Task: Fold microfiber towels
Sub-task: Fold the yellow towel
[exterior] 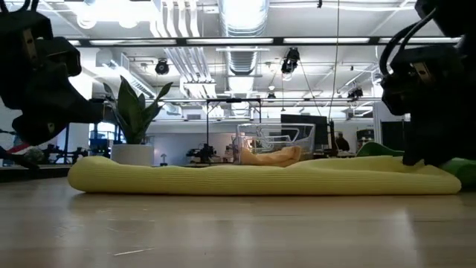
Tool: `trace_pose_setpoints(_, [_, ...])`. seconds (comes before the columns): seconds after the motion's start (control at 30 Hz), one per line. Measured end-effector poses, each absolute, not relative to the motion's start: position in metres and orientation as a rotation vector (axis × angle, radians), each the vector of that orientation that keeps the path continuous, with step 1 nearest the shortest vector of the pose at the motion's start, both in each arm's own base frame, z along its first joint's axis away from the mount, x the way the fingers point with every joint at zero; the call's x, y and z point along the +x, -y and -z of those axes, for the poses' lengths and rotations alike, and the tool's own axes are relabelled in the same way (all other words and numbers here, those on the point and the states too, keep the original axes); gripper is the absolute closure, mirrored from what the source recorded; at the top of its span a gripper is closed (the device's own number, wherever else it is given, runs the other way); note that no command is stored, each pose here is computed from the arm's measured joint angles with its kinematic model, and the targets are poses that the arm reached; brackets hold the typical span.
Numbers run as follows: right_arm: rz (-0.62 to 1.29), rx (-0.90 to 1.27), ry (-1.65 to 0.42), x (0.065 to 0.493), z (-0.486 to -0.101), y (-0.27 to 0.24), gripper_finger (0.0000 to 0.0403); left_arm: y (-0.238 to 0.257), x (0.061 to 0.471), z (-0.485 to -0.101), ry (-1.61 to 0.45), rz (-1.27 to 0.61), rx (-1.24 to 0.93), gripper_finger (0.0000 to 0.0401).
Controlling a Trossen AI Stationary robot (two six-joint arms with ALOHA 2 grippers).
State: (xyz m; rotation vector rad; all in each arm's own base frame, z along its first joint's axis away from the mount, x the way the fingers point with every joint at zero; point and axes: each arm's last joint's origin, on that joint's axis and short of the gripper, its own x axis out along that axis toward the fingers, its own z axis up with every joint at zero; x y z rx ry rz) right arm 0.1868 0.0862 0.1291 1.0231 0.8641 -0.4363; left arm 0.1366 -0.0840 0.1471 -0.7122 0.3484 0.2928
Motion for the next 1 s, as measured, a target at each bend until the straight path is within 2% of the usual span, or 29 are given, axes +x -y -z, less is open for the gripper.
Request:
trace_pose_setpoints(0.2, [0.385, 0.964, -0.850, 0.194, -0.141, -0.087, 0.0248, 0.091, 0.144, -0.161, -0.367, -0.215, -0.640, 0.0401])
trace_pose_setpoints(0.33, [0.348, 0.928, -0.833, 0.197, -0.156, -0.088, 0.0225, 0.094, 0.152, -0.162, -0.419, -0.177, -0.596, 0.0401])
trace_pose_setpoints(0.57, [0.388, 0.806, -0.874, 0.193, -0.184, -0.085, 0.0221, 0.099, 0.175, -0.152, -0.469, -0.113, -0.555, 0.0401])
trace_pose_setpoints(0.77, [0.312, 0.773, -0.734, 0.209, -0.206, -0.092, 0.0220, 0.093, 0.197, -0.132, -0.527, -0.136, -0.515, 0.0401])
trace_pose_setpoints(1.0, [0.245, 0.744, -0.674, 0.238, -0.212, -0.105, 0.0220, 0.092, 0.207, -0.108, -0.666, -0.147, -0.498, 0.0401])
